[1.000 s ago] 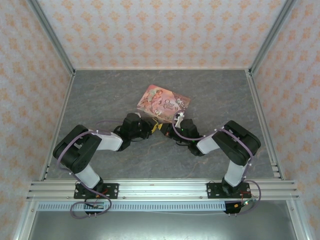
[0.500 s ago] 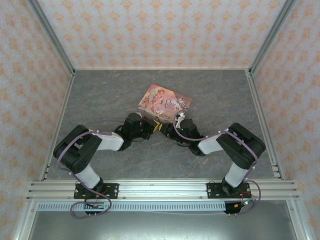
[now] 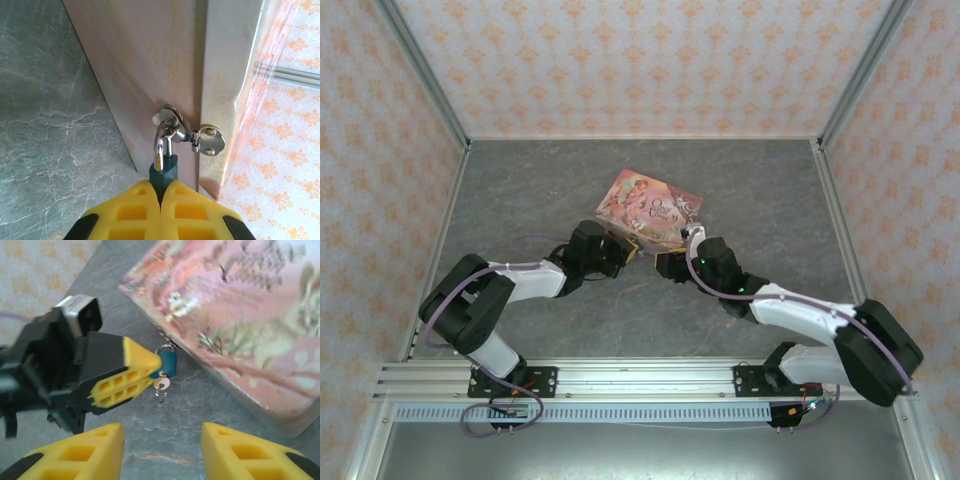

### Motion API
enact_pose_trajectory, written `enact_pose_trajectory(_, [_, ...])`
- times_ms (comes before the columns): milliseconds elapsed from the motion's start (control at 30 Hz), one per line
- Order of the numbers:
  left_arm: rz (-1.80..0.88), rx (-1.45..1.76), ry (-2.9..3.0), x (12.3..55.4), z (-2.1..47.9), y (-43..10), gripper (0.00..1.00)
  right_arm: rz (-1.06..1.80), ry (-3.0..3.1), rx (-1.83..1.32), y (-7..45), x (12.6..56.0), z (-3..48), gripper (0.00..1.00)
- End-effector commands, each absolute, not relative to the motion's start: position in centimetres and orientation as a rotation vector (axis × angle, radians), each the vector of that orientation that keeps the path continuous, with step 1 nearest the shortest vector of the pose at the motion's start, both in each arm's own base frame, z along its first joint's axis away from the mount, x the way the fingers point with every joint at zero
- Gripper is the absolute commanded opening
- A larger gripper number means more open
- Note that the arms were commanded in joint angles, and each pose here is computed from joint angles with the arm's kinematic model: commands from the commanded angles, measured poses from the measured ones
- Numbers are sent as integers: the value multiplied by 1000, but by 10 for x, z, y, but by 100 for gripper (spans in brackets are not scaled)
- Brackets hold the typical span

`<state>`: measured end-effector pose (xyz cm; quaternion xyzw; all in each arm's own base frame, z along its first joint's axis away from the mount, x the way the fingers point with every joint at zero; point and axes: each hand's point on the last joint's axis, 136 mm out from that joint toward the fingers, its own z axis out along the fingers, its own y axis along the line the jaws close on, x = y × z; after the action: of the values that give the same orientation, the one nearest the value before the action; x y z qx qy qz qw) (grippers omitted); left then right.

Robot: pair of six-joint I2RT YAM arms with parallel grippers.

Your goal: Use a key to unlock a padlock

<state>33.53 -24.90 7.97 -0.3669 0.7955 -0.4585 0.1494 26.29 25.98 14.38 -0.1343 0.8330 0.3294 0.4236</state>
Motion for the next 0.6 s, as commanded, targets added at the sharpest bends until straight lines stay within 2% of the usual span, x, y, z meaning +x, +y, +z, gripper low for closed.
enact_pose_trajectory(0, [-1348,-991,2275,336,103,-255,0,549,1949,-701,253,246,145,45])
enact_pose_trajectory(167, [-1354,-988,2271,336,109,-255,0,267,1792,-944,258,241,142,46])
enact_pose_trajectory(367, [-1353,-977,2279,334,113,-257,0,-83,1684,-1025,263,259,125,46])
enact_pose_trajectory(567, [-1362,-973,2286,334,114,-260,0,-212,1623,-1026,274,272,115,45])
